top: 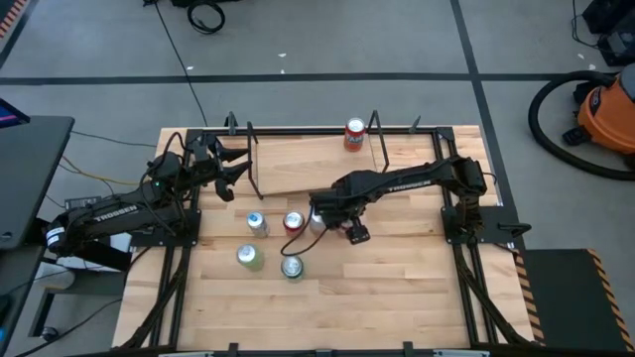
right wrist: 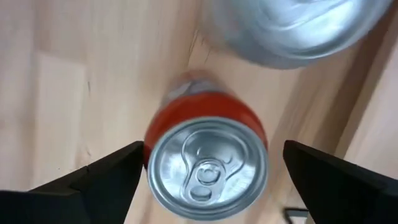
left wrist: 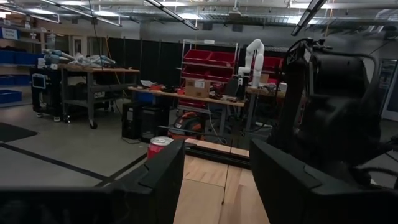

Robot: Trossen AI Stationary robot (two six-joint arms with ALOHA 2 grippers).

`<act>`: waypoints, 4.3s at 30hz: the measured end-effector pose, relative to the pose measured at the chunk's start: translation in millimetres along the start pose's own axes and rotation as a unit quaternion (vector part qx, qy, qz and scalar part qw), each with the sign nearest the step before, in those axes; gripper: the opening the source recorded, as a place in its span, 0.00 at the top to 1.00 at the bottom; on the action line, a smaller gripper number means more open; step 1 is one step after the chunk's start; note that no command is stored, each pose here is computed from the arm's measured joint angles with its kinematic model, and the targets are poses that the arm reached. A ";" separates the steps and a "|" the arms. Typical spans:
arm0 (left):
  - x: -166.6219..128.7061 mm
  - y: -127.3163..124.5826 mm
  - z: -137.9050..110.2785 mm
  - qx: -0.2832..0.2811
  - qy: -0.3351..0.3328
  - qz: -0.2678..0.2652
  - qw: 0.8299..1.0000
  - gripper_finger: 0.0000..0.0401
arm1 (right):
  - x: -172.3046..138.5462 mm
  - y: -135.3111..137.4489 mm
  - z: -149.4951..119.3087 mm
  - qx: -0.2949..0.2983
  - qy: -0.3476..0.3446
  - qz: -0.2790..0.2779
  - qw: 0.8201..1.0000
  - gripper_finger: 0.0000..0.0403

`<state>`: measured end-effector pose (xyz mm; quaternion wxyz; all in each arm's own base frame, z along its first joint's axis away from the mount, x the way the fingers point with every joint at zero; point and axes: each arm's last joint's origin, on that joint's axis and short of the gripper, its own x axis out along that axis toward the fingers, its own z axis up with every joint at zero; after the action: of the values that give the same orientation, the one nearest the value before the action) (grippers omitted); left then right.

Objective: Place canned beverage on shelf
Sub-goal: Put the red soda can on the shelf aligned with the other red soda can

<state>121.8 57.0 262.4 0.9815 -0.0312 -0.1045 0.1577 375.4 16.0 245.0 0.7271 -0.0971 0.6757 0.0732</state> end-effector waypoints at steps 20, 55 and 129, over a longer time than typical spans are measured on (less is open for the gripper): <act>0.0 0.0 0.1 -0.002 0.000 0.000 1.000 0.52 | 3.0 -3.4 2.3 0.349 -0.015 0.013 0.937 0.03; -0.1 0.0 0.0 -0.002 0.000 0.000 1.000 0.52 | -13.4 -36.8 -14.3 0.029 0.032 -0.023 0.999 0.20; -0.1 0.0 0.7 0.008 -0.004 0.000 1.000 0.52 | -28.1 -181.5 -90.8 0.107 -0.020 0.009 0.994 0.19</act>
<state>121.6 57.0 263.1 0.9813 -0.0227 -0.1068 0.1586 328.5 -181.2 274.5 0.7459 -0.0113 0.6659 0.0094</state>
